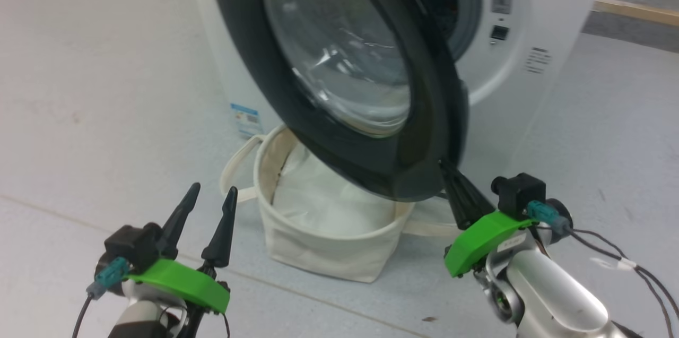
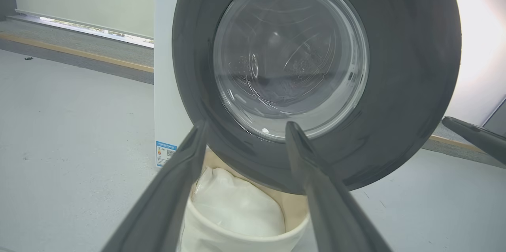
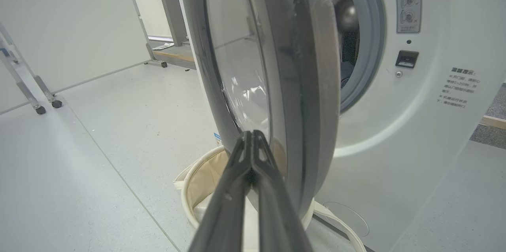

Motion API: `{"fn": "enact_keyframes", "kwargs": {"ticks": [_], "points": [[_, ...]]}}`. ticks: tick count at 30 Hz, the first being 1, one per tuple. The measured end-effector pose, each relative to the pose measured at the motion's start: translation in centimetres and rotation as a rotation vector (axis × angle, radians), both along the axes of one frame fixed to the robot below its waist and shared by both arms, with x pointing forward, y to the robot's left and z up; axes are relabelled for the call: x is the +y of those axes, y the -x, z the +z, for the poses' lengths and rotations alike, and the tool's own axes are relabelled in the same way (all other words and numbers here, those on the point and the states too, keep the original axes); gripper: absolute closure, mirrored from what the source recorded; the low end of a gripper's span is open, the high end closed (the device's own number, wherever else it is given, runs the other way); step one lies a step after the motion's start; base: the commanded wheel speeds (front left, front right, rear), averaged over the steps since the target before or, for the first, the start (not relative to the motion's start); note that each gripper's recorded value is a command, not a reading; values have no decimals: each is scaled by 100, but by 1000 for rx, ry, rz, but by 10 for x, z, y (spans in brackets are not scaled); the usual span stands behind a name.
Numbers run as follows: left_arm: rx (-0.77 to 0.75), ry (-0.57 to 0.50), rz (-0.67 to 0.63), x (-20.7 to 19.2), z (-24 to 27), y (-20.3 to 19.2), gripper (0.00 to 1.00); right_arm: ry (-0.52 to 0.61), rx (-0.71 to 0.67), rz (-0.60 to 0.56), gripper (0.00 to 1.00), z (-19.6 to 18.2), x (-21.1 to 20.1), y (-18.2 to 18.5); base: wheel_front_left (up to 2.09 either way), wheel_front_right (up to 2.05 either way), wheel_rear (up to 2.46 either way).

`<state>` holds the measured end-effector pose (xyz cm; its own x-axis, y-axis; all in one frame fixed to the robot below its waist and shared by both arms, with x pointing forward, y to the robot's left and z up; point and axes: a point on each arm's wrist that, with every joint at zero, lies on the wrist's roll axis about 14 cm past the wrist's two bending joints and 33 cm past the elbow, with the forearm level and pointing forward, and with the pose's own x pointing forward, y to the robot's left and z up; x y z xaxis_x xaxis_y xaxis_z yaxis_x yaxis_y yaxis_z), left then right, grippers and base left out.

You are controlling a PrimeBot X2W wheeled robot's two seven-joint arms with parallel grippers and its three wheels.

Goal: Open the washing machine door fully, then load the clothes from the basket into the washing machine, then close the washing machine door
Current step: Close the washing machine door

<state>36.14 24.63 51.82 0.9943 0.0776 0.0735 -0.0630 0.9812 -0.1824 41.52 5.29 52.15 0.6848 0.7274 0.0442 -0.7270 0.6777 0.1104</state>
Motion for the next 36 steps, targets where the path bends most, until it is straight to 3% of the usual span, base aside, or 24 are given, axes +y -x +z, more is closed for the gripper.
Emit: {"fn": "enact_keyframes", "kwargs": {"ticks": [10, 18, 28, 36], "points": [[25, -14, 45, 20, -4, -2, 0, -13, 28, -29, 100, -6, 5, -38, 0, 0, 0], [62, -28, 42, 22, -15, -9, 0, -15, 17, -110, 100, -9, -20, -78, 0, 0, 0], [105, -63, 44, 31, -27, -29, 0, -37, -51, -232, 100, 3, -57, -148, 0, 0, 0], [141, -86, 66, 41, -38, -38, 0, -69, -81, -279, 100, 10, -65, -199, 0, 0, 0]]}}
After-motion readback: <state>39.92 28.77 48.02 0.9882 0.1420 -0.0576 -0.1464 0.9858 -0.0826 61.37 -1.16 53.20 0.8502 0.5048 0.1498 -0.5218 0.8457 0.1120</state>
